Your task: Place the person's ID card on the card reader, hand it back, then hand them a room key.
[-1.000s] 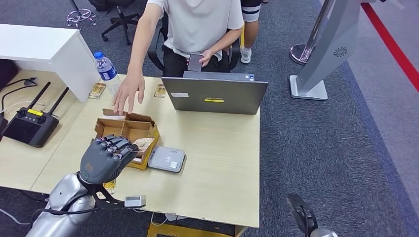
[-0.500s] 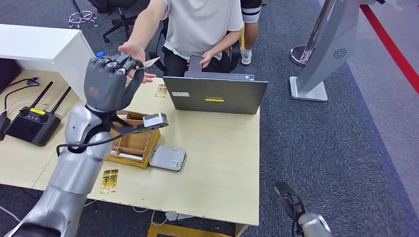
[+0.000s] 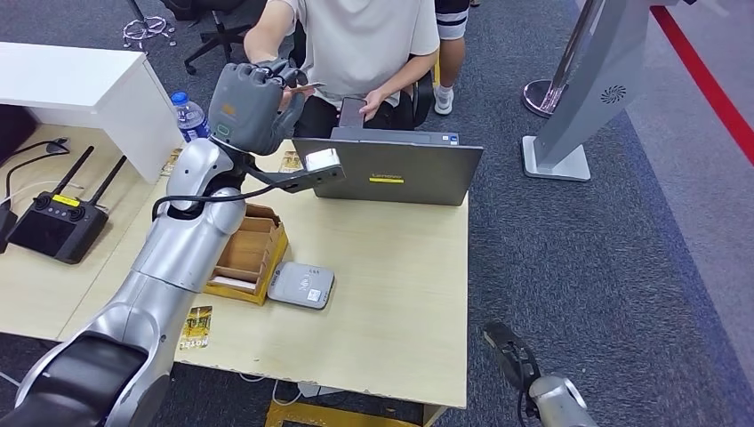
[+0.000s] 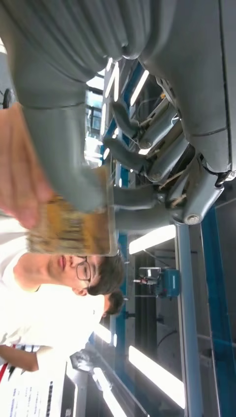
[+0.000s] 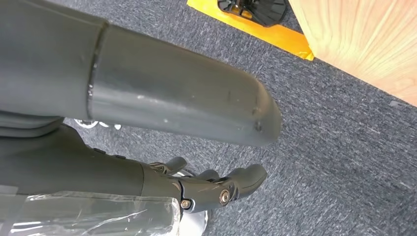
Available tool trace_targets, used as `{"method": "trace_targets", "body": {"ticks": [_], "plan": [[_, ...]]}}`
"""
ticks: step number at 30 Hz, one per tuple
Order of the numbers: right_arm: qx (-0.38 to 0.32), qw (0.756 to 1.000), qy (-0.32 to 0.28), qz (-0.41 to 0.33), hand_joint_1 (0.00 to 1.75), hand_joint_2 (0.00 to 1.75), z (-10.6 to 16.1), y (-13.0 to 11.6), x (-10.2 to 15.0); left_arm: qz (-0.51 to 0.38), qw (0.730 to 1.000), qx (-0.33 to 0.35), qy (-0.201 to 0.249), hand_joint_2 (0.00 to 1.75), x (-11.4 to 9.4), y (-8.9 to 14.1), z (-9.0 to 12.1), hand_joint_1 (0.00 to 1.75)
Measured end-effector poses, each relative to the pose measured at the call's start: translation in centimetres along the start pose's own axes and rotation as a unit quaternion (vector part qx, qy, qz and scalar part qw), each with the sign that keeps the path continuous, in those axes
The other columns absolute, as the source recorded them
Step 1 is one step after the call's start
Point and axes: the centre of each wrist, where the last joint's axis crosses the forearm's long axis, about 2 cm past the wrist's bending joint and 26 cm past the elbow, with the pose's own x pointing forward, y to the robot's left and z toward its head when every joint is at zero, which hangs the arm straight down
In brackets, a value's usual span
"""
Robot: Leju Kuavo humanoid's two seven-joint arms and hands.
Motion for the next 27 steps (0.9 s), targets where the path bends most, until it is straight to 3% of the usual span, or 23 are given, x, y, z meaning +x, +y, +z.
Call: {"method": "trace_targets", "body": {"ticks": [9, 15, 17, 20, 24, 27], "plan": [[-0.002, 1.0, -0.001, 0.006, 0.0, 0.0, 0.0, 0.0, 0.0, 0.005, 1.0, -0.016, 0.021, 1.75, -0.9, -1.0, 0.7, 0.0], [-0.003, 1.0, -0.002, 0.006, 0.0, 0.0, 0.0, 0.1, -0.1, -0.023, 0.998, 0.01, 0.049, 1.75, -3.6, -1.2, 3.1, 0.0], [-0.003, 1.0, -0.003, 0.005, 0.0, 0.0, -0.1, 0.2, -0.2, -0.041, 0.995, 0.044, 0.081, 1.75, -5.9, -0.5, 4.7, 0.0], [-0.003, 1.0, -0.005, 0.006, 0.0, 0.0, -0.2, 0.4, -0.6, -0.067, 0.983, 0.095, 0.142, 1.75, -10.9, 1.8, 8.1, 0.0], [-0.001, 1.0, -0.008, 0.007, 0.0, 0.0, -0.4, 0.3, -1.6, -0.111, 0.954, 0.152, 0.233, 1.75, -18.5, 7.2, 14.3, 0.0], [0.001, 1.0, -0.012, 0.008, 0.0, 0.0, -0.5, -0.2, -2.4, -0.126, 0.924, 0.2, 0.302, 1.75, -22.6, 11.3, 19.7, 0.0]]}}
